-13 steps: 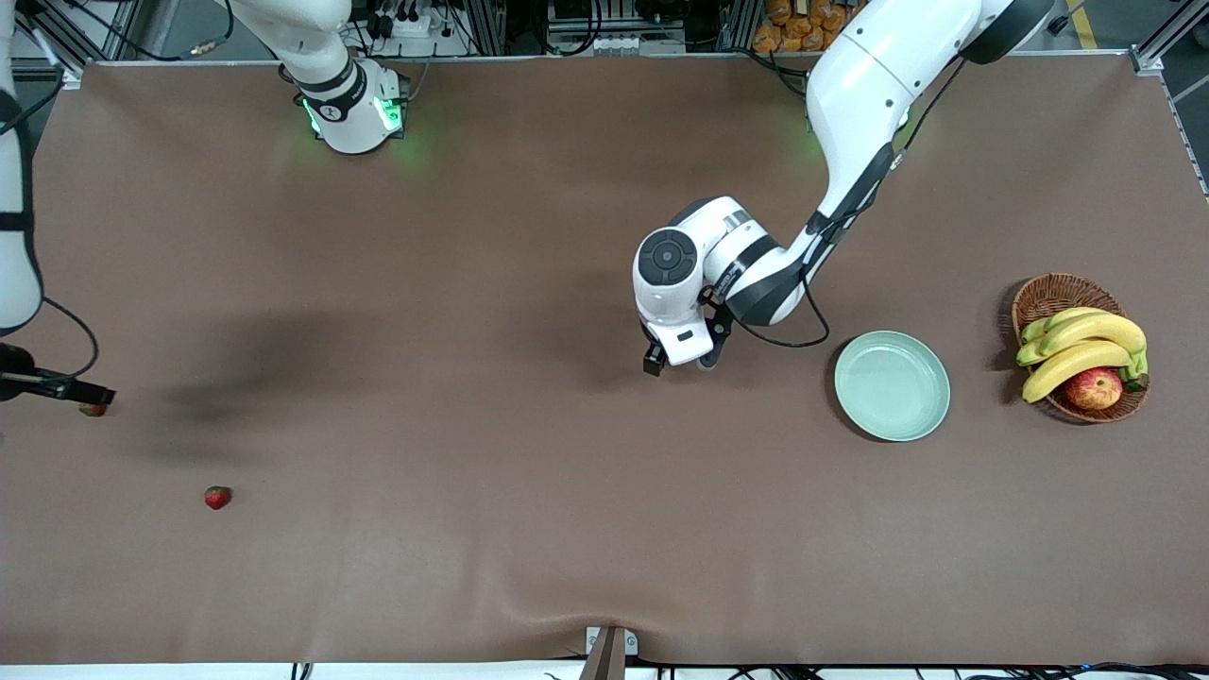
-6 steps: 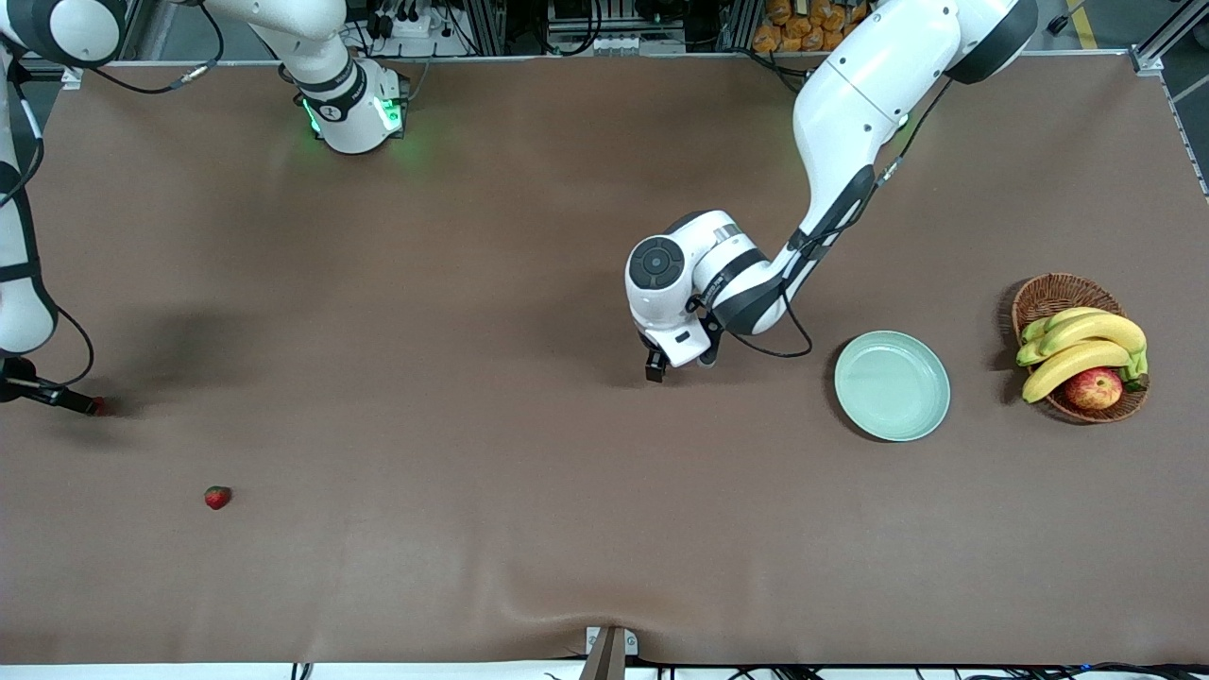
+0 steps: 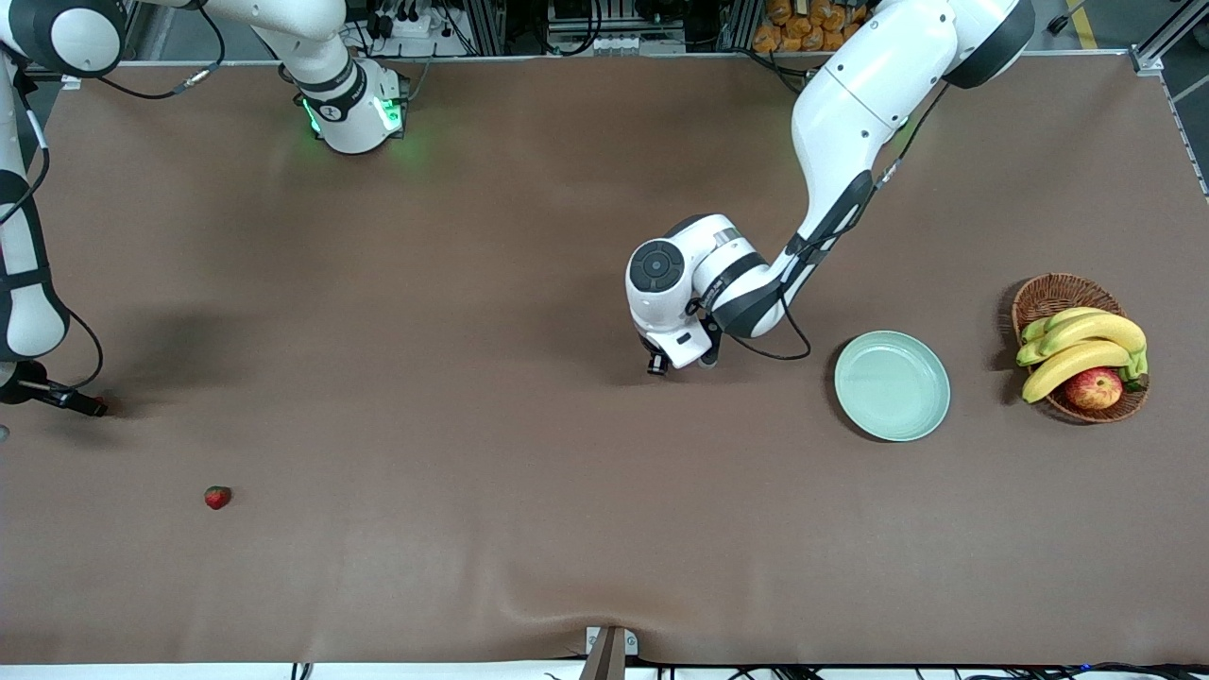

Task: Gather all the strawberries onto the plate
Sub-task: 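Carry the strawberry toward the plate while the right gripper grasps another, then drop the strawberry on the plate while the right gripper brings another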

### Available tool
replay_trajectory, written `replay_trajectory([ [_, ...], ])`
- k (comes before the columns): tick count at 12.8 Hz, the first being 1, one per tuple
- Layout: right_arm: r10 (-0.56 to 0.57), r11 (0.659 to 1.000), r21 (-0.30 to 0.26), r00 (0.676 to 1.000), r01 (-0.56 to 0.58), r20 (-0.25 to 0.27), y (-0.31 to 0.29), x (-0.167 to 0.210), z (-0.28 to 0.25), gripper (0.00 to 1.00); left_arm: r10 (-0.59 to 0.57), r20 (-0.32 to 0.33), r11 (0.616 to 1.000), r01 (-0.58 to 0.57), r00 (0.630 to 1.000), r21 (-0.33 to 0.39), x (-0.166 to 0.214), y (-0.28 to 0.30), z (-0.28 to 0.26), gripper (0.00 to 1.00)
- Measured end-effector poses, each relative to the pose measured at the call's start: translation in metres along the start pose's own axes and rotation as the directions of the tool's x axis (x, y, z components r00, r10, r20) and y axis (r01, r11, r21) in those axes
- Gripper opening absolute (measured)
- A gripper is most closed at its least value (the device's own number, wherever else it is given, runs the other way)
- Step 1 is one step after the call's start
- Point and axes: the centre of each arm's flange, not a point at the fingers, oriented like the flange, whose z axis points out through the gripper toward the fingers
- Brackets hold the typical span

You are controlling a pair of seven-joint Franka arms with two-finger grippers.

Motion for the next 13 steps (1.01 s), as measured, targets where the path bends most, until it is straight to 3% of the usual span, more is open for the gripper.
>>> replay_trajectory([
  [2,-0.004,1.000,0.003,1.000,0.004,0.010,-0.001,-0.002,0.007,1.00,0.010,-0.010,1.000,-0.010,1.000,-0.027,0.004,0.006,-0.003,0.31],
  [7,-0.019,1.000,0.006,1.000,0.019,0.020,-0.001,-0.004,0.013,1.00,0.038,-0.071,0.998,-0.042,0.997,-0.054,0.062,0.041,-0.062,0.31],
  [10,-0.020,1.000,0.007,1.000,0.020,0.024,-0.001,-0.004,0.017,1.00,0.112,-0.026,0.994,-0.112,0.993,0.014,0.124,0.052,-0.128,0.31],
  [12,-0.022,1.000,0.008,0.999,0.022,0.025,-0.002,-0.005,0.018,0.95,0.183,0.008,0.980,-0.183,0.983,0.076,0.179,0.052,-0.162,0.31],
  [13,-0.032,0.999,0.009,0.999,0.032,0.025,-0.002,-0.005,0.018,0.86,0.225,0.022,0.968,-0.226,0.974,0.108,0.209,0.052,-0.170,0.31],
])
